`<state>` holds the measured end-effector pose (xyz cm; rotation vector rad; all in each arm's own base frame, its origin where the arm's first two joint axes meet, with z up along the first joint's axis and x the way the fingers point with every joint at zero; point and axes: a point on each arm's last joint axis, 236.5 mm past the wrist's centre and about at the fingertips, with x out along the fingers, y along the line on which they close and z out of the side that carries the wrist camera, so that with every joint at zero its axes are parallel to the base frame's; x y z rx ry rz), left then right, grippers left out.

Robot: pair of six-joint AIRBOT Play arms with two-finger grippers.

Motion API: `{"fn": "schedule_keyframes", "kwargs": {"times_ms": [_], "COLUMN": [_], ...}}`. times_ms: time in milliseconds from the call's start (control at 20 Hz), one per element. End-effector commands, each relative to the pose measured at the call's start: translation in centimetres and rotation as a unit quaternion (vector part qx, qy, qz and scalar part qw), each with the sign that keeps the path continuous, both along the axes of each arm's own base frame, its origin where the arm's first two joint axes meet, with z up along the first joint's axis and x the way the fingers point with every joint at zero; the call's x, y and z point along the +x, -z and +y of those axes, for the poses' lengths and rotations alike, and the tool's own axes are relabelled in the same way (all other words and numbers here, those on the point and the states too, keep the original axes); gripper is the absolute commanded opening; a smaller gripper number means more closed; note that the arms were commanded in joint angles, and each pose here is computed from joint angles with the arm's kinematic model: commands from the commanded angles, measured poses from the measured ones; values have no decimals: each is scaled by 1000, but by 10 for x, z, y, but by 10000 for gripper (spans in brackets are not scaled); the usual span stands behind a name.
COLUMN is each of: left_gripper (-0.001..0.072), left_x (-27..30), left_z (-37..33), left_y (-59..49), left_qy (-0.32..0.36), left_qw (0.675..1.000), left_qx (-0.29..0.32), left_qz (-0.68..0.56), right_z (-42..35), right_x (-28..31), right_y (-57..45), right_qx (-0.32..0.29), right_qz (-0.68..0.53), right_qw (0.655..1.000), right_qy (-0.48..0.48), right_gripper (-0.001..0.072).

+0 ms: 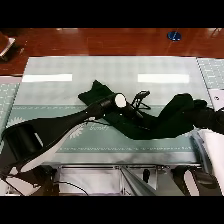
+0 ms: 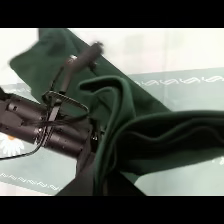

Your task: Fold the shirts.

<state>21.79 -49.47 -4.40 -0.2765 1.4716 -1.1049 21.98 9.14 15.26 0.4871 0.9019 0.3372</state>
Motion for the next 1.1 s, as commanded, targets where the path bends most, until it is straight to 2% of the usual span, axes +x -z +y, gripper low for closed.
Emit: {"fn": "schedule_keyframes", "kwargs": {"times_ms": [0, 200, 350, 500, 600, 800, 1050], "left_gripper": [17, 17, 17, 17, 17, 17, 17], "left_x": [28, 147, 175, 156, 120, 77, 68], "left_z": [20, 137, 242, 318, 343, 368, 375], "left_y": [-17, -77, -125, -154, -164, -172, -161], "left_qy": [-9, -164, -254, -315, -318, -346, -347], "left_qw": [1000, 986, 962, 936, 931, 910, 909], "left_qx": [-11, -39, -55, -55, -53, -44, -22], "left_qz": [15, -12, -83, -145, -172, -222, -229], "right_z": [4, 15, 35, 77, 117, 204, 285], "right_x": [0, 4, 24, 65, 89, 132, 188], "right_y": [-4, -15, -23, -21, -3, 41, 76], "right_qx": [9, 41, 97, 140, 143, 135, 138], "right_qz": [-5, -19, -26, -40, -30, 21, 58], "right_qw": [1000, 999, 994, 986, 984, 979, 970], "right_qy": [-3, -10, -42, -77, -99, -152, -191], "right_gripper": [21, 20, 20, 21, 21, 21, 21]}}
